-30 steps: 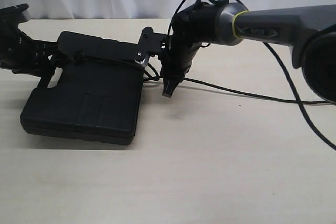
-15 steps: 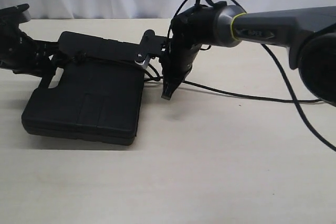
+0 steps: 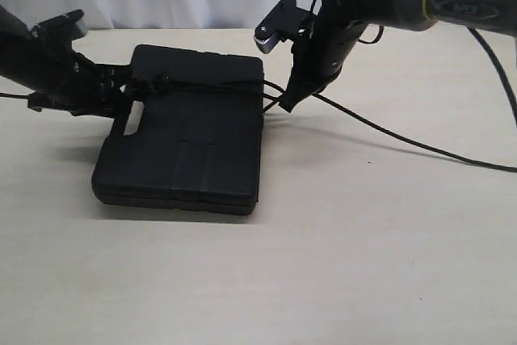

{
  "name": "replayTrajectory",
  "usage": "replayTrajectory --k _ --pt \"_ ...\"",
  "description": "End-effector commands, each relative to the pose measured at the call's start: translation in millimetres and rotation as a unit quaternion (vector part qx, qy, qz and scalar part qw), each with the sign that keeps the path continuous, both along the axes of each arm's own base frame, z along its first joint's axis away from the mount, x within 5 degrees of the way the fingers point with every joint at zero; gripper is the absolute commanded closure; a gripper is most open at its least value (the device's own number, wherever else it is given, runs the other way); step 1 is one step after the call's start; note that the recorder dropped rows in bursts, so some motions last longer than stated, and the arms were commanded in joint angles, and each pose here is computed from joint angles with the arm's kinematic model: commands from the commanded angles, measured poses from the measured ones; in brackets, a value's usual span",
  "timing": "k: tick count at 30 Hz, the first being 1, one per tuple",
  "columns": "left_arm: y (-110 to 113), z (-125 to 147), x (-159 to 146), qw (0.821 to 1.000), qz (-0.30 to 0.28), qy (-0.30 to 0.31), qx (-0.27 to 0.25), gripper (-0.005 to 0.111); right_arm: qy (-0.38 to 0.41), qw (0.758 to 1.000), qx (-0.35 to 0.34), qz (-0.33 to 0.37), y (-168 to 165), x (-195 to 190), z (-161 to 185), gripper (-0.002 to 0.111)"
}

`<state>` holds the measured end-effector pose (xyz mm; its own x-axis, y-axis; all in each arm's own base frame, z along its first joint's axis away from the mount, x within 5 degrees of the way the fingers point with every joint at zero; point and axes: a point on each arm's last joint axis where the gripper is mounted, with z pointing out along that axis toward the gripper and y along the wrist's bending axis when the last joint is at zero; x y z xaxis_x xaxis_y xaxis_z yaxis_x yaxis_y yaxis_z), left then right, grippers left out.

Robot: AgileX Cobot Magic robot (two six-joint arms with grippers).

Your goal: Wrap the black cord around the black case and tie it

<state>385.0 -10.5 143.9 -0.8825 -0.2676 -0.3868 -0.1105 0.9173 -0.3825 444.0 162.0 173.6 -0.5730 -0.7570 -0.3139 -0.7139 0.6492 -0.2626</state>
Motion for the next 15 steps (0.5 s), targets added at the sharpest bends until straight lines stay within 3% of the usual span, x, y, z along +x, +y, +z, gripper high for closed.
replayTrajectory --k 1,5,9,11,13,15 --pt "-17 -1 19 0.999 0.014 -0.048 0.003 0.079 -0.014 0.999 -0.005 -0.044 -29 10 5 0.104" --pt "-24 -5 27 0.999 0.002 -0.046 0.001 0.063 -0.021 0.997 0.004 -0.075 -47 17 4 0.104" --pt "-19 6 32 0.998 -0.013 -0.065 0.02 0.061 -0.017 0.995 0.011 -0.093 -50 17 4 0.103" --pt "-12 22 32 0.996 -0.048 -0.068 0.034 0.061 0.002 0.995 0.006 -0.098 -50 14 3 0.094" --pt "-8 43 28 0.994 -0.087 -0.057 0.034 0.062 0.048 0.987 0.01 -0.151 -52 6 0 0.072" --pt "-7 62 20 0.992 -0.108 -0.049 0.033 0.078 0.085 0.98 0.0 -0.182 -55 1 10 0.056"
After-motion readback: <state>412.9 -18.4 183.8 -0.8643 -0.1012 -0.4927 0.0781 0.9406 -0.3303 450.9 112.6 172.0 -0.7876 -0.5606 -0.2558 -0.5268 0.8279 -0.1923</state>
